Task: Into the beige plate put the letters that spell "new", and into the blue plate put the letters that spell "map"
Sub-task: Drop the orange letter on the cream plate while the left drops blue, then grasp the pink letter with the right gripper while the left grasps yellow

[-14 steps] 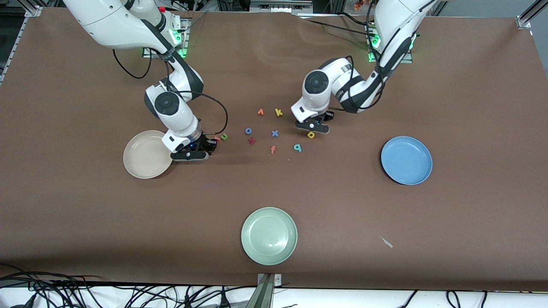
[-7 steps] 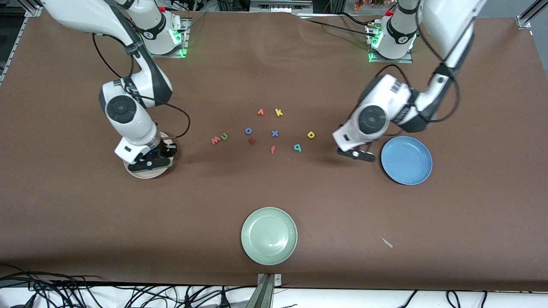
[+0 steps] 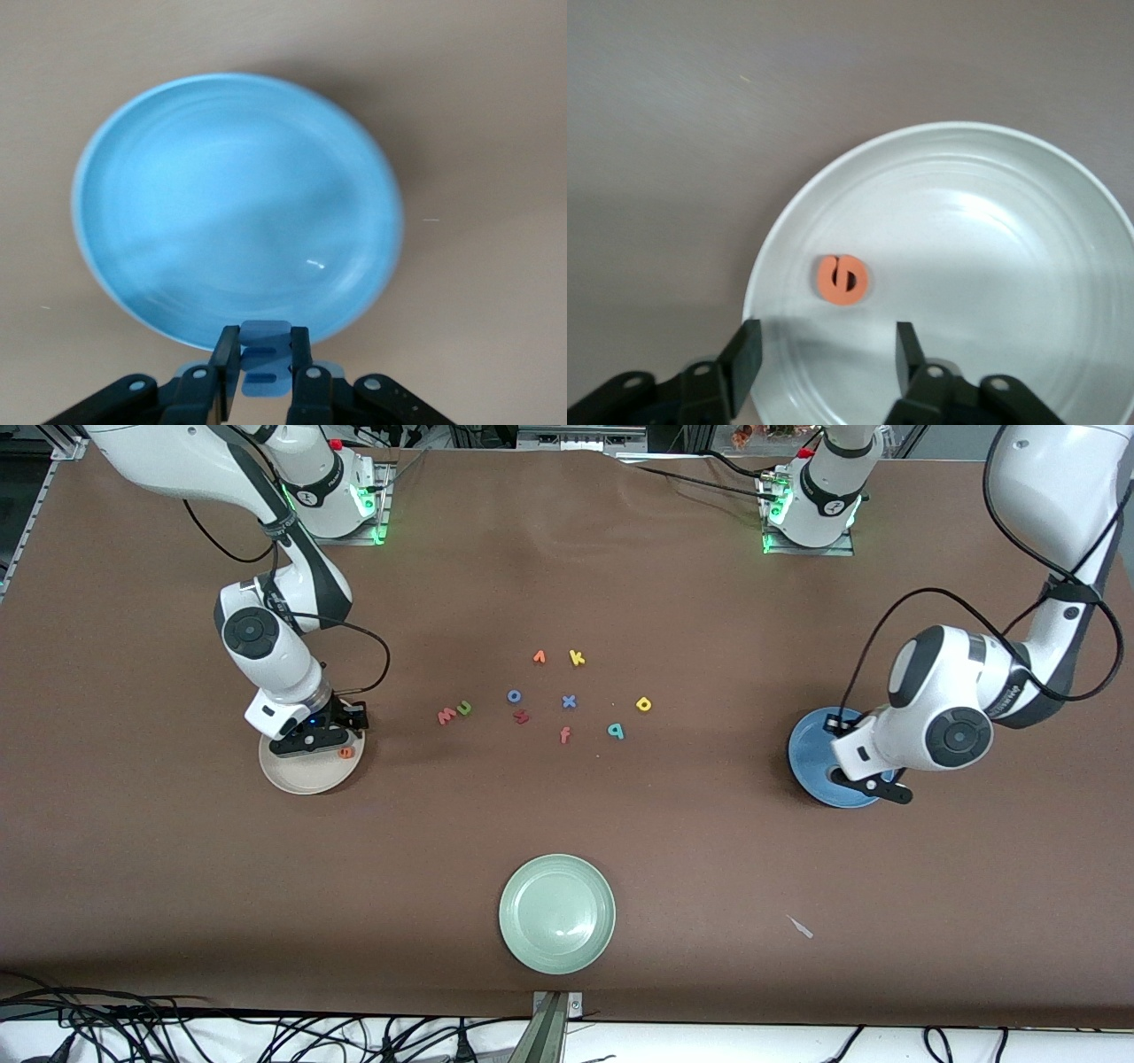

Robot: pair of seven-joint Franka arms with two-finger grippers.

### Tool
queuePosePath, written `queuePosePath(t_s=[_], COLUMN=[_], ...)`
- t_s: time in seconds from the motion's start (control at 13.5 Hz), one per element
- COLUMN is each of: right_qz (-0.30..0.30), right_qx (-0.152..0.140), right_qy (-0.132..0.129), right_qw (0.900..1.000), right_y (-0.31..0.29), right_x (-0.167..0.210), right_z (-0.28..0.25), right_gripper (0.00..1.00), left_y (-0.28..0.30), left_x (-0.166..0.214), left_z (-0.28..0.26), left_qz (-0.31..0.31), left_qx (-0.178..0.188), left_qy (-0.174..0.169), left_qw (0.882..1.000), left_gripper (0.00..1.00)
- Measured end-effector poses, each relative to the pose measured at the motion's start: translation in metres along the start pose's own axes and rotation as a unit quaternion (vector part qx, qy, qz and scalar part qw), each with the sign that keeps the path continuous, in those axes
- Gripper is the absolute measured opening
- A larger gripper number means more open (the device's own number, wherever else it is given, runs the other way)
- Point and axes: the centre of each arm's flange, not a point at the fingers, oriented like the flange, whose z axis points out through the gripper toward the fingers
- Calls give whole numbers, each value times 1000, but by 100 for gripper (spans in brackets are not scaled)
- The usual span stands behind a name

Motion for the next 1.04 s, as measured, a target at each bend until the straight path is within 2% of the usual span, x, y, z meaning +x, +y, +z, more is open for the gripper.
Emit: queuePosePath(t_s=[0.15, 0.44, 0.67, 0.74, 1.04], right_qz=[39, 105, 174, 196, 252], right_qx=[8, 6, 9, 14, 26], right_qy=[1, -8, -17, -19, -37], right_qw=[999, 994, 985, 980, 967], right_y=[-39, -112, -142, -151, -173], right_x=[9, 18, 12, 9, -4], right_z=[-16, -47, -39, -31, 0], right_gripper=[71, 71, 71, 71, 71], left_y=[-3, 15, 81, 108, 199], left_x=[10, 26, 32, 32, 25], left_z=[19, -14, -42, -48, -51], left_qz=[5, -36, -98, -113, -151], left_qx=[-3, -12, -31, -36, -66], left_qy=[1, 33, 52, 55, 88], left_qw=[1000, 999, 993, 991, 982], left_gripper=[30, 67, 96, 100, 100])
